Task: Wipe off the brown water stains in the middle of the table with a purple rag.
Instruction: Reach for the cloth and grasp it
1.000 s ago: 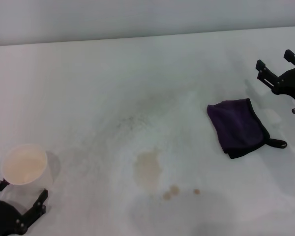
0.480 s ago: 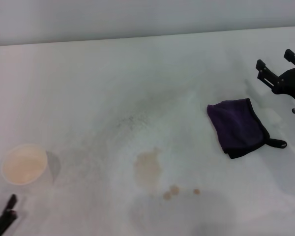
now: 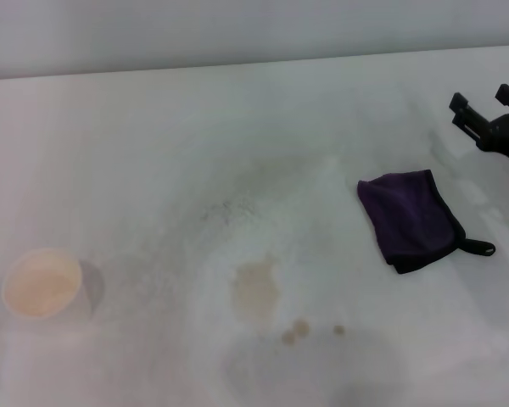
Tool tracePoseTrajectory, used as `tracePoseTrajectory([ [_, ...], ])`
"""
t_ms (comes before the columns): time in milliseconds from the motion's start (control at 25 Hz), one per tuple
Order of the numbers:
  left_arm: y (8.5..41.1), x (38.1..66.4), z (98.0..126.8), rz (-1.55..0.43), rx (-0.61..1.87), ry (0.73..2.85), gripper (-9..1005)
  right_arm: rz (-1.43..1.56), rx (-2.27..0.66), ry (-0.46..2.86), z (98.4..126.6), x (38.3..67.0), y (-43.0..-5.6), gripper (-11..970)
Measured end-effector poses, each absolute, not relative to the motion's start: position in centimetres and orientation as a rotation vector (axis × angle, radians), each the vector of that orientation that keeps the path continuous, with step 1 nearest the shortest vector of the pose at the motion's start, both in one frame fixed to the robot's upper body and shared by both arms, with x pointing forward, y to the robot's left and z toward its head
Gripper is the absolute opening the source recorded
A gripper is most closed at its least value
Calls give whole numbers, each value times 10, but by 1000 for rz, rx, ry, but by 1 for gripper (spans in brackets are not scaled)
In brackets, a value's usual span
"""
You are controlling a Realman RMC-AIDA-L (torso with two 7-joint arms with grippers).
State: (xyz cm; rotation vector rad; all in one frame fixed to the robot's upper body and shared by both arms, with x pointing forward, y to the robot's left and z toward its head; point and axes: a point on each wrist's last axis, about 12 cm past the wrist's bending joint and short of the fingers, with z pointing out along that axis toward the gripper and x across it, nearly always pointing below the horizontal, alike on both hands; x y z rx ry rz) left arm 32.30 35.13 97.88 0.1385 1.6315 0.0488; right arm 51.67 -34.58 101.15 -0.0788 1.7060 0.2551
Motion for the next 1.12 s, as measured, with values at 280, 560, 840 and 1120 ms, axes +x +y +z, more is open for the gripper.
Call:
tracePoseTrajectory([
  [280,359,343,987,60,59,1566,893,491,23,1801,1031,545,-353,838],
  [560,358,364,995,9,23,1504,893,639,-89,1973,1075,576,-358,838],
  [840,355,376,1001,-21,39,1460,893,486,-312,2230,1129,596,-348,838],
  [1120,354,380,1003,-26,54,1446,893,285,-561,2404,1167,594,-306,838],
])
